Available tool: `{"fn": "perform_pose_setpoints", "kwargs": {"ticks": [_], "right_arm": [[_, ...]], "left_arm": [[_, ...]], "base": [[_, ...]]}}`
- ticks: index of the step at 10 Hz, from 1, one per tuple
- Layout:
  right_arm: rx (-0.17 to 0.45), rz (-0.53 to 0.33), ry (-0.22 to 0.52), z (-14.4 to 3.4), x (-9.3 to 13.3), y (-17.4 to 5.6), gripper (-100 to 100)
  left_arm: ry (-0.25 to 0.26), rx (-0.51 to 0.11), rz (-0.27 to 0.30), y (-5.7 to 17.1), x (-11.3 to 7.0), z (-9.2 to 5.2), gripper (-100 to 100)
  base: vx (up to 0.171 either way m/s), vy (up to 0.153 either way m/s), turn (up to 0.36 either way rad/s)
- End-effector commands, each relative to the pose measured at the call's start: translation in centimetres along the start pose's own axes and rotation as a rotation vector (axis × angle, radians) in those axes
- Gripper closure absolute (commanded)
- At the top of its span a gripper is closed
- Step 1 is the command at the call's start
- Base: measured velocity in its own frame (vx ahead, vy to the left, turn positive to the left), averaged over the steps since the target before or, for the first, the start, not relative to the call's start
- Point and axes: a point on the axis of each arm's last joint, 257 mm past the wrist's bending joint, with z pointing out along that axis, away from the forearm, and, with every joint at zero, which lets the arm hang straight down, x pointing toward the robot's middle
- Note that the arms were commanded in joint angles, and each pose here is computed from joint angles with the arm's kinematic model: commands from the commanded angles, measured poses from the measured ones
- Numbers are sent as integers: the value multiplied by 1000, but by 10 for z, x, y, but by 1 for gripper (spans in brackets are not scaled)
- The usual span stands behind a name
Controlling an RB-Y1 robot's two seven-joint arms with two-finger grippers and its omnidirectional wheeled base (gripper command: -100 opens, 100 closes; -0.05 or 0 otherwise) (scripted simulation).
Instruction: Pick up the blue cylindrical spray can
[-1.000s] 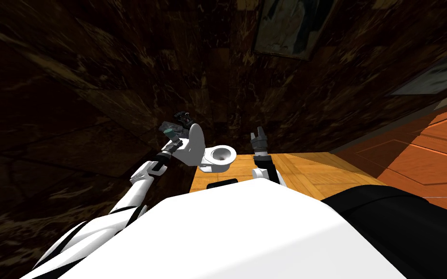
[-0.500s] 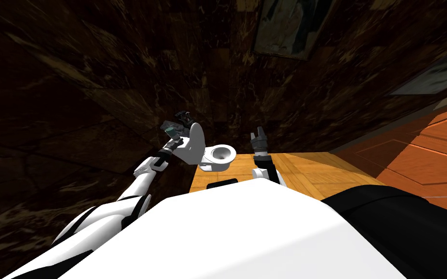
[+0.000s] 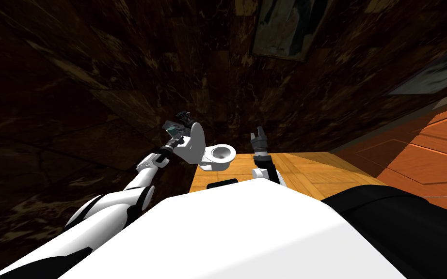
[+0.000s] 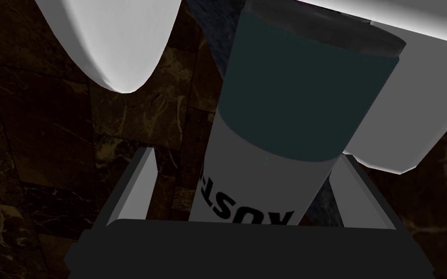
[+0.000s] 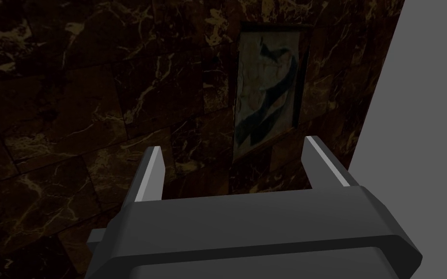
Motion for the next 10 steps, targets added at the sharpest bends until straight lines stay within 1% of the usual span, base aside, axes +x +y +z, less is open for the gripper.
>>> {"fn": "perform_pose_setpoints", "kwargs": {"ticks": [1, 3, 4, 5, 6, 8, 9, 10], "right_arm": [[0, 0, 0, 0, 0, 0, 0], [0, 0, 0, 0, 0, 0, 0], [0, 0, 0, 0, 0, 0, 0], [0, 0, 0, 0, 0, 0, 0], [0, 0, 0, 0, 0, 0, 0], [0, 0, 0, 0, 0, 0, 0], [0, 0, 0, 0, 0, 0, 0], [0, 0, 0, 0, 0, 0, 0]], "left_arm": [[0, 16, 4, -5, -8, 10, -100], [-5, -2, -9, 0, -18, 22, -100], [5, -12, -13, 4, -13, 20, -100], [6, -14, -14, 5, -12, 20, -100], [12, 33, 8, -11, -18, 30, -100], [0, 24, 0, -11, -32, 41, -100], [-7, 23, -3, -13, -40, 46, -100], [0, 9, -11, -8, -38, 47, -100]], "base": [[-118, -19, 12], [-47, -22, -1], [0, 0, 0], [11, 3, 0], [-81, -11, 36], [-89, -12, 7], [-30, -12, -3], [1, -8, -2]]}}
